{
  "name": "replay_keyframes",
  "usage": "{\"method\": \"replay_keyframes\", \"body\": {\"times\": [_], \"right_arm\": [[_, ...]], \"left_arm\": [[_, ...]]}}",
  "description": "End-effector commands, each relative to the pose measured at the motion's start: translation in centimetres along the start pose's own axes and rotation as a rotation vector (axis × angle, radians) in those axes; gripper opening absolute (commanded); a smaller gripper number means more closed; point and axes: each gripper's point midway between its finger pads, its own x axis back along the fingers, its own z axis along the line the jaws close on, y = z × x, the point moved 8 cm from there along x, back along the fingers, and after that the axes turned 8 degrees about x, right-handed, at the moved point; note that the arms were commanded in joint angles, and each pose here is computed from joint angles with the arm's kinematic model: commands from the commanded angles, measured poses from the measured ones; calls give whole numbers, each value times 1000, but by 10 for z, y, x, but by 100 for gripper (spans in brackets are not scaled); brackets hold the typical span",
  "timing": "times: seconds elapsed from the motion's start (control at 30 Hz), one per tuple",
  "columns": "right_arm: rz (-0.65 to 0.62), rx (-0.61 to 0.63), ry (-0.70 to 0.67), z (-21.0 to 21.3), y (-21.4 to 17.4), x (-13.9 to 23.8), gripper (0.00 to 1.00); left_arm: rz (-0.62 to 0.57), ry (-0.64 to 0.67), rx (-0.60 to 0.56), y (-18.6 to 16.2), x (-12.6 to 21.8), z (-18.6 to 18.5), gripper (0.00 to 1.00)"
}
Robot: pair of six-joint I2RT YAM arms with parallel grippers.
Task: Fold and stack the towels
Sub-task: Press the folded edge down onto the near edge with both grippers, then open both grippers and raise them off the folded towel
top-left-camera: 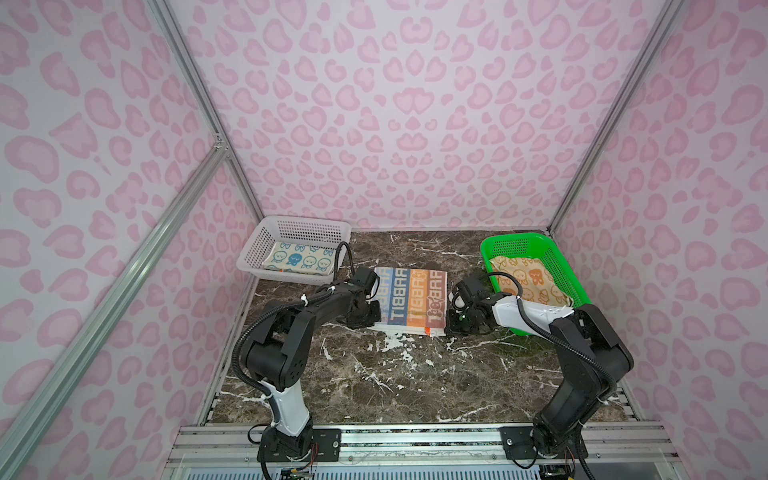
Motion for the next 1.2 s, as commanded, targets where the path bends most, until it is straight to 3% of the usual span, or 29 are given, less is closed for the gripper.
{"method": "replay_keyframes", "body": {"times": [0.0,0.1,0.17,0.23,0.27,0.33,0.47,0.6,0.73,0.97,1.17], "right_arm": [[0,14,-26,-1,0,1,7],[-18,35,-26,4,7,11,30],[-32,53,-26,8,12,20,50],[-59,67,-26,12,22,31,63],[-70,71,-29,12,28,37,68],[-98,65,-26,9,42,49,74],[-178,8,74,-3,81,64,89],[-239,-34,210,-9,122,65,96],[-282,-32,268,-6,157,59,99],[-289,-69,358,-6,196,24,99],[-240,-92,363,-20,200,-11,99]], "left_arm": [[-24,7,-2,4,4,-1,27],[-49,-1,-1,7,13,-4,35],[-77,-2,-3,11,22,-7,48],[-111,2,-5,18,32,-10,60],[-125,6,-8,22,37,-13,71],[-146,18,-9,32,47,-19,84],[-203,-76,21,61,66,-40,87],[-218,-259,69,96,69,-61,98],[-210,-346,55,126,61,-85,98],[-171,-361,103,159,19,-93,98],[-106,-327,149,155,-15,-88,98]]}}
